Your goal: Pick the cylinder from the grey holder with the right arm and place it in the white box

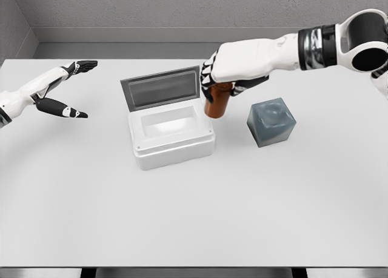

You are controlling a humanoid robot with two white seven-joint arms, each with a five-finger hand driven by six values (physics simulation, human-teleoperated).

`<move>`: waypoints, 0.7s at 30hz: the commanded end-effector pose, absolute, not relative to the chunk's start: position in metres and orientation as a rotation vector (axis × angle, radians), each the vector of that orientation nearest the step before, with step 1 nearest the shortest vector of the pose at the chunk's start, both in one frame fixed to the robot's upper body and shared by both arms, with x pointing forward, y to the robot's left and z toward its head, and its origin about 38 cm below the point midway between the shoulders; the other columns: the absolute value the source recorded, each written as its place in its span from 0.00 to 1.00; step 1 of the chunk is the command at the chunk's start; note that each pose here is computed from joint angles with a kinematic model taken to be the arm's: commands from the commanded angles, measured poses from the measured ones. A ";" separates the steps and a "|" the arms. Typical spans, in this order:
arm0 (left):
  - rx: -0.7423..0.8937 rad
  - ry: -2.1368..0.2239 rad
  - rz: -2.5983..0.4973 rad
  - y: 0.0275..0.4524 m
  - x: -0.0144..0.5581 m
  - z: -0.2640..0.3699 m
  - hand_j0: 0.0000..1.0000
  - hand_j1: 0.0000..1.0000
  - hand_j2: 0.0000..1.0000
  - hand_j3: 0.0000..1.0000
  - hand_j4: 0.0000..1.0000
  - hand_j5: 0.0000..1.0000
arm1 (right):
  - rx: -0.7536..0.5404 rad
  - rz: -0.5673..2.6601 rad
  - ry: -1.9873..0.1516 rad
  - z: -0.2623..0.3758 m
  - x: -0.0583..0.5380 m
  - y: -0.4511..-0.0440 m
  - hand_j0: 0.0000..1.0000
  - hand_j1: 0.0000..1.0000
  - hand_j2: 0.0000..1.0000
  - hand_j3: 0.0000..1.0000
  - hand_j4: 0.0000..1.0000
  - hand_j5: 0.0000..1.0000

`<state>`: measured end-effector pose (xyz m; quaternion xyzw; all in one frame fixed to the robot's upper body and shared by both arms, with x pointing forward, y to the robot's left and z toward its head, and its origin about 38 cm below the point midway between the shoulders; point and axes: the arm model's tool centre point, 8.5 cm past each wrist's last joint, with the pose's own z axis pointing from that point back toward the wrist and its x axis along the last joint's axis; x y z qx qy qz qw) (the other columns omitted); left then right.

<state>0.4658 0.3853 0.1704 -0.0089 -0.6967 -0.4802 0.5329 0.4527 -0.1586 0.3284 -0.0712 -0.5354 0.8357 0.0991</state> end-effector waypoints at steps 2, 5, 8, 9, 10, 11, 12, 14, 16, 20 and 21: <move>-0.024 -1.665 -1.136 0.386 0.466 0.171 1.00 1.00 1.00 1.00 1.00 1.00 | -0.194 2.462 -1.576 0.323 0.457 -0.154 0.43 0.43 0.43 0.43 0.43 0.43; -0.025 -1.664 -1.136 0.386 0.466 0.171 1.00 1.00 1.00 1.00 1.00 1.00 | -0.193 2.458 -1.573 0.323 0.459 -0.153 0.43 0.43 0.43 0.43 0.43 0.43; -0.025 -1.664 -1.136 0.386 0.466 0.171 1.00 1.00 1.00 1.00 1.00 1.00 | -0.181 2.466 -1.569 0.321 0.461 -0.146 0.43 0.43 0.43 0.43 0.43 0.43; -0.025 -1.664 -1.136 0.386 0.466 0.171 1.00 1.00 1.00 1.00 1.00 1.00 | -0.182 2.468 -1.570 0.322 0.461 -0.145 0.43 0.43 0.43 0.43 0.43 0.43; -0.025 -1.664 -1.136 0.386 0.466 0.171 1.00 1.00 1.00 1.00 1.00 1.00 | -0.177 2.471 -1.575 0.322 0.461 -0.142 0.43 0.43 0.43 0.43 0.43 0.43; -0.025 -1.664 -1.136 0.386 0.466 0.171 1.00 1.00 1.00 1.00 1.00 1.00 | -0.172 2.472 -1.577 0.321 0.461 -0.140 0.43 0.43 0.43 0.43 0.43 0.43; -0.025 -1.664 -1.136 0.386 0.466 0.171 1.00 1.00 1.00 1.00 1.00 1.00 | -0.168 2.472 -1.580 0.321 0.461 -0.138 0.43 0.43 0.43 0.43 0.43 0.43; -0.025 -1.664 -1.136 0.386 0.466 0.171 1.00 1.00 1.00 1.00 1.00 1.00 | -0.163 2.471 -1.579 0.319 0.463 -0.136 0.43 0.43 0.43 0.43 0.43 0.43; -0.025 -1.663 -1.135 0.386 0.465 0.170 1.00 1.00 1.00 1.00 1.00 1.00 | -0.161 2.468 -1.564 0.316 0.465 -0.137 0.43 0.43 0.43 0.43 0.43 0.43; -0.025 -1.663 -1.135 0.386 0.465 0.170 1.00 1.00 1.00 1.00 1.00 1.00 | -0.168 2.470 -1.544 0.314 0.468 -0.140 0.43 0.43 0.43 0.43 0.43 0.43; -0.025 -1.664 -1.136 0.386 0.466 0.171 1.00 1.00 1.00 1.00 1.00 1.00 | -0.168 2.470 -1.544 0.314 0.468 -0.140 0.43 0.43 0.43 0.43 0.43 0.43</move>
